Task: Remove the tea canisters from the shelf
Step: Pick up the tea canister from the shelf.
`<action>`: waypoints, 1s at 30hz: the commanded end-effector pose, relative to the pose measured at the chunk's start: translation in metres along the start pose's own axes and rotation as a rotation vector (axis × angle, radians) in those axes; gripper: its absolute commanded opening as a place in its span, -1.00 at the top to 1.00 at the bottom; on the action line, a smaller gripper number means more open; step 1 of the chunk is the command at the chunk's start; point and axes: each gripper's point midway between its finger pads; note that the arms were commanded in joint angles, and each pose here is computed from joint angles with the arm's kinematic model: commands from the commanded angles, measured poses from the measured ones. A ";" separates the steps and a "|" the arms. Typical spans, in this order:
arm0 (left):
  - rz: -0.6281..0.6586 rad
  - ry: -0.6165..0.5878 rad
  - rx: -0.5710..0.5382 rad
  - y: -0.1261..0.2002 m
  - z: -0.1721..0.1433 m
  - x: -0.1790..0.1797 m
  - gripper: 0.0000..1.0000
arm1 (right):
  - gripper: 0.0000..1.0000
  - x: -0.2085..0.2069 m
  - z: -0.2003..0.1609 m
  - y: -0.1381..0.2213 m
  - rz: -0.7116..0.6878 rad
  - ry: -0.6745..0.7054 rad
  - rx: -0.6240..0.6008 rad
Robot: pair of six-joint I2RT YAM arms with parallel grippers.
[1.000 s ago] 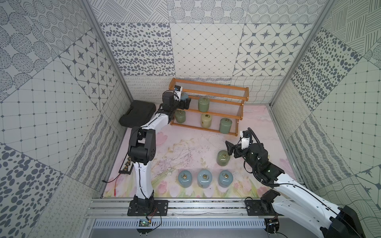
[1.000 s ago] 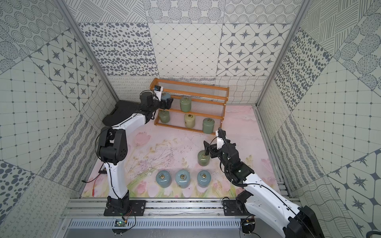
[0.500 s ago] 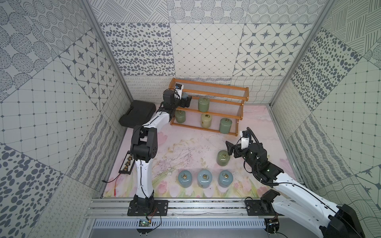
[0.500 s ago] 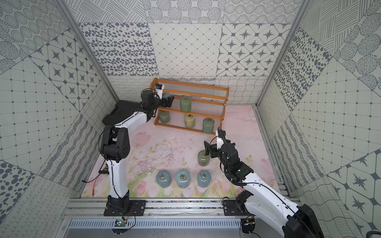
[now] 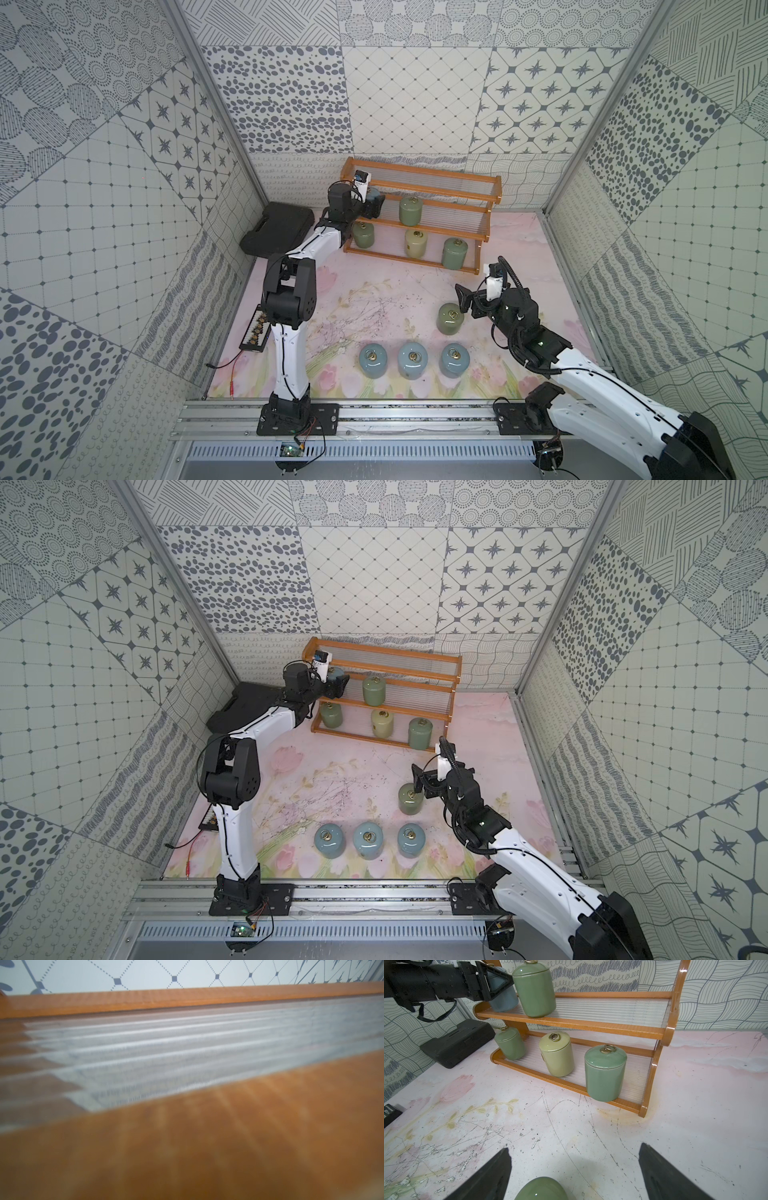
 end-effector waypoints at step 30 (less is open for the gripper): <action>-0.128 0.001 -0.079 0.058 0.052 -0.057 -0.35 | -0.99 -0.001 0.015 0.019 0.019 -0.046 -0.076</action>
Point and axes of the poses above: each gripper's point midway between its finger pads, its own y axis back along the fingers, its own x axis along the line the jaws close on, z = x × y, and after that the axes turned 7 degrees about -y, right-handed
